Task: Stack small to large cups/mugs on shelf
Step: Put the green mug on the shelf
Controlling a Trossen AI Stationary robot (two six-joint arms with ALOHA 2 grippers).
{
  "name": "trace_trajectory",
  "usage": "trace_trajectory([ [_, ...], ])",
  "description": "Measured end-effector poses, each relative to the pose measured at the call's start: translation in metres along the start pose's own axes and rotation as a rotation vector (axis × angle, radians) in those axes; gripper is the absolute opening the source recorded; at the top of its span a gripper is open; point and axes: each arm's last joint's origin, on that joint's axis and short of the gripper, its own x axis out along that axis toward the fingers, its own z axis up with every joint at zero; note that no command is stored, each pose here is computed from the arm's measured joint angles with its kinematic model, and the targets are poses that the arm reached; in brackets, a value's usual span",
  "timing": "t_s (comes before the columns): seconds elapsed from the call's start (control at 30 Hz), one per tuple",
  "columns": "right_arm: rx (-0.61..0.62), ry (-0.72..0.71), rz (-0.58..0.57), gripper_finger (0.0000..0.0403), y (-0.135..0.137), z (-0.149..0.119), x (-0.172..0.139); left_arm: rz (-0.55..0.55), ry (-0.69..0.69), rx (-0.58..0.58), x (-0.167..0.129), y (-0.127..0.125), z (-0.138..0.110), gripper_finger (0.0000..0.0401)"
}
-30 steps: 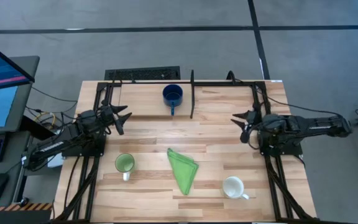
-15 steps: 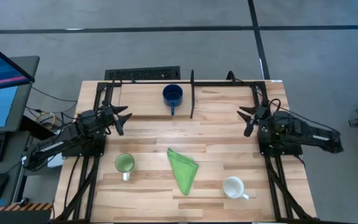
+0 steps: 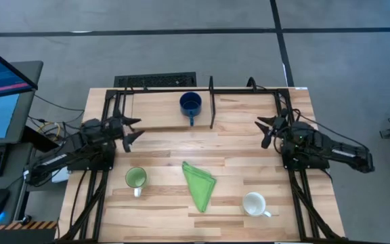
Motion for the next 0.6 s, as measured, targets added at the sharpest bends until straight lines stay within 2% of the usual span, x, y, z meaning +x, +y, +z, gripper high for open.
trace_trajectory([
  [0.13, 0.001, 0.001, -0.003, 0.0127, 0.000, 0.000, 0.000, -0.065, -0.055, 0.005, -0.009, -0.003, 0.023, 0.0282],
  [0.27, 0.000, 0.002, -0.002, 0.0127, 0.000, 0.000, 0.000, -0.135, -0.057, 0.003, -0.016, -0.006, 0.041, 0.0284],
  [0.37, -0.001, 0.005, -0.001, 0.0127, 0.000, 0.000, 0.000, -0.149, -0.070, -0.011, -0.019, -0.008, 0.057, 0.0284],
  [0.5, -0.001, 0.005, -0.001, 0.0127, 0.000, 0.000, 0.000, -0.135, 0.012, 0.040, -0.026, -0.009, 0.082, 0.0283],
  [0.6, -0.001, 0.005, -0.001, 0.0127, 0.000, -0.001, 0.000, -0.119, 0.139, 0.067, -0.031, -0.010, 0.101, 0.0283],
])
